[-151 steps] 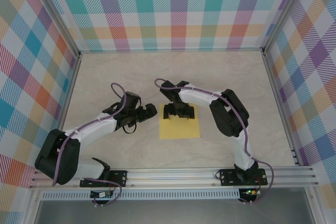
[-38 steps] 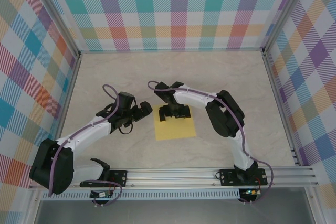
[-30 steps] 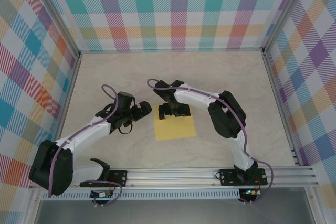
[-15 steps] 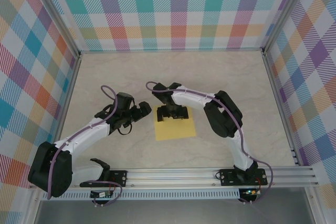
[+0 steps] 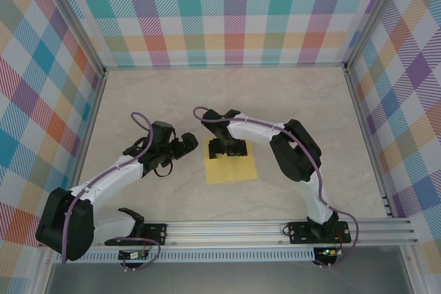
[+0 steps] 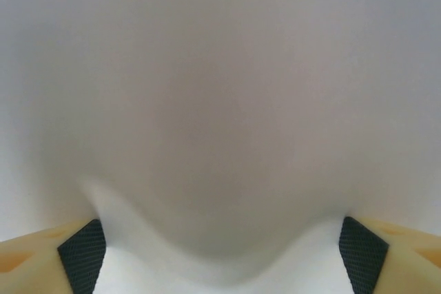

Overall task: Fold a paper plane with a square sheet of paper (pick it up from the middle)
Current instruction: First fold in half a square sheet of paper at the center of the table.

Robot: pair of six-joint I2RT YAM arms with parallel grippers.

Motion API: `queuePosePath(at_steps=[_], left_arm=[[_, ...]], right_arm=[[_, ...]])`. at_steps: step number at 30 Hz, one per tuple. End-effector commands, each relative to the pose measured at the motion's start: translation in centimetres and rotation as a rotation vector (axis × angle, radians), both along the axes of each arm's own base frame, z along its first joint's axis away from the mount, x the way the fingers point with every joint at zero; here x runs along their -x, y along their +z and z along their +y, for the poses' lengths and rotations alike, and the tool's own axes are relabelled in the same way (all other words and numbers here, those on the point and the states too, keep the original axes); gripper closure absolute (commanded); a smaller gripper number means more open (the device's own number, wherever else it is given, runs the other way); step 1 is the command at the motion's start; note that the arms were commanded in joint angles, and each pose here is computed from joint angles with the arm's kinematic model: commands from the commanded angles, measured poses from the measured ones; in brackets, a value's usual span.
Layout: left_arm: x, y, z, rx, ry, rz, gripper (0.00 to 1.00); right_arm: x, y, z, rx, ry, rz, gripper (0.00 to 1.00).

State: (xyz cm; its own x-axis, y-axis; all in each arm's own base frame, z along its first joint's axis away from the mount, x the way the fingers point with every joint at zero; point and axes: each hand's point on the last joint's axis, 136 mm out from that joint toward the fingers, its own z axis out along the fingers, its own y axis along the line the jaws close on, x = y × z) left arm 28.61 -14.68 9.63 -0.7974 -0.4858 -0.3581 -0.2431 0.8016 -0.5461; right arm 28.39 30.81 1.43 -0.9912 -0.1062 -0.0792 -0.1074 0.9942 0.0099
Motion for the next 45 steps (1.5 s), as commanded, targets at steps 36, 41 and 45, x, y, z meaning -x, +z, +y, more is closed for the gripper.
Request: queuePosePath(at_steps=[36, 41, 45], left_arm=[[-4.4, 0.3, -4.7, 0.261, -0.134, 0.054, 0.03], [-4.6, -1.1, -5.5, 0.253, -0.155, 0.095, 0.08], [-4.6, -1.9, -6.6, 0.245, -0.185, 0.120, 0.11]], right_arm=[[-4.0, 7.0, 1.8, -0.960, -0.144, 0.202, 0.61], [-4.2, 4.3, -0.7, -0.757, -0.151, 0.177, 0.55], [-4.3, 3.5, -2.2, -0.680, -0.164, 0.168, 0.48]])
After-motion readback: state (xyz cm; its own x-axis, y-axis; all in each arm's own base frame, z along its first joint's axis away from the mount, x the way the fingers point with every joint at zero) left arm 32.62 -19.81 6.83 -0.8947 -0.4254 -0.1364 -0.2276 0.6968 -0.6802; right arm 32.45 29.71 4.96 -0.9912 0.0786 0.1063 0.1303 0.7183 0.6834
